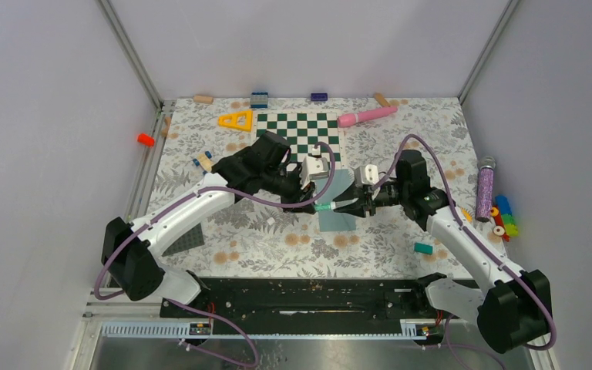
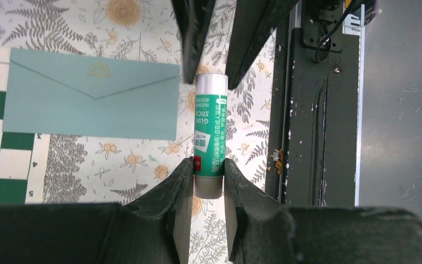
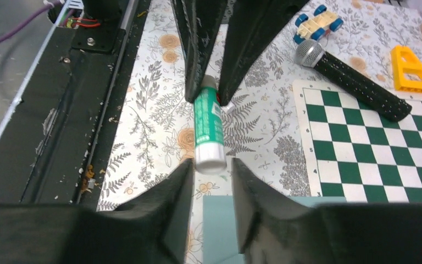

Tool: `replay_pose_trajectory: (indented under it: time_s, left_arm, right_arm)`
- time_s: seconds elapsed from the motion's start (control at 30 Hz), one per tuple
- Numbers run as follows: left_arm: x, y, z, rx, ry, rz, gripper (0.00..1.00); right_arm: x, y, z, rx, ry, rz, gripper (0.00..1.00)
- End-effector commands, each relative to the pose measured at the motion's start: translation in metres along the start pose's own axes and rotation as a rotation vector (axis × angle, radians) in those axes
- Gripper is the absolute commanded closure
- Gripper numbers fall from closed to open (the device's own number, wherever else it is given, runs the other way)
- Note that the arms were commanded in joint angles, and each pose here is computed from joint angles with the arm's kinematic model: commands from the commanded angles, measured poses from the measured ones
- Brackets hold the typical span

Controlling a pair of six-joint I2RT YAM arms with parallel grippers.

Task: Place the letter into the envelope and seal it
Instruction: Screw the solid glue.

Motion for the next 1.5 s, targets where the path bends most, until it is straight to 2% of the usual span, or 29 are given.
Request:
replay_pose_trajectory:
  time_s: [0.0, 0.1, 0.23, 0.4, 0.5, 0.57, 0.73, 0.9, 1.47]
  left_arm:
    - [0.004, -0.001, 0.01, 0.017, 0.003, 0.004, 1.0]
    - [0.004, -0.001, 0.01, 0.018, 0.001, 0.003, 1.0]
    - [0.004, -0.001, 0.011, 0.024, 0.0, 0.001, 1.0]
    - [0.005, -0.002, 0.014, 0.036, -0.007, -0.005, 1.0]
    - [0.005, -0.002, 0.015, 0.043, -0.011, -0.008, 1.0]
    - [0.005, -0.002, 0.016, 0.047, -0.014, -0.01, 1.0]
    - [0.005, -0.002, 0.017, 0.061, -0.021, -0.017, 1.0]
    - [0.005, 0.0, 0.016, 0.066, -0.018, -0.015, 1.0]
    - [0.004, 0.002, 0.014, 0.076, -0.018, -0.016, 1.0]
  right_arm:
    - [0.006, -0.012, 0.004, -0.029, 0.024, 0.18, 0.53]
    - [0.013, -0.016, 0.006, -0.059, 0.036, 0.113, 0.32]
    - [0.023, -0.018, 0.007, -0.137, 0.054, -0.269, 0.23]
    - [0.029, -0.014, 0.003, -0.062, 0.001, -0.814, 0.22]
    - [0.02, -0.016, -0.004, -0.009, 0.005, -1.134, 0.31]
    - [0.014, -0.017, -0.008, 0.038, 0.006, -1.282, 0.34]
    - [0.002, -0.015, -0.011, 0.015, 0.021, -1.358, 0.35]
    - [-0.006, -0.014, -0.015, 0.037, -0.016, -1.417, 0.42]
    - [-0.007, -0.013, -0.019, 0.061, -0.038, -1.451, 0.59]
Point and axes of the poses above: each gripper's point midway between its finger pads, its own z axis back along the fingers, its own y axis along the line the jaws close on, x = y × z, the point moved 8 cm from there along z, back along the fingers, and after that the axes turned 15 degrees about z, right-handed, at the moved point
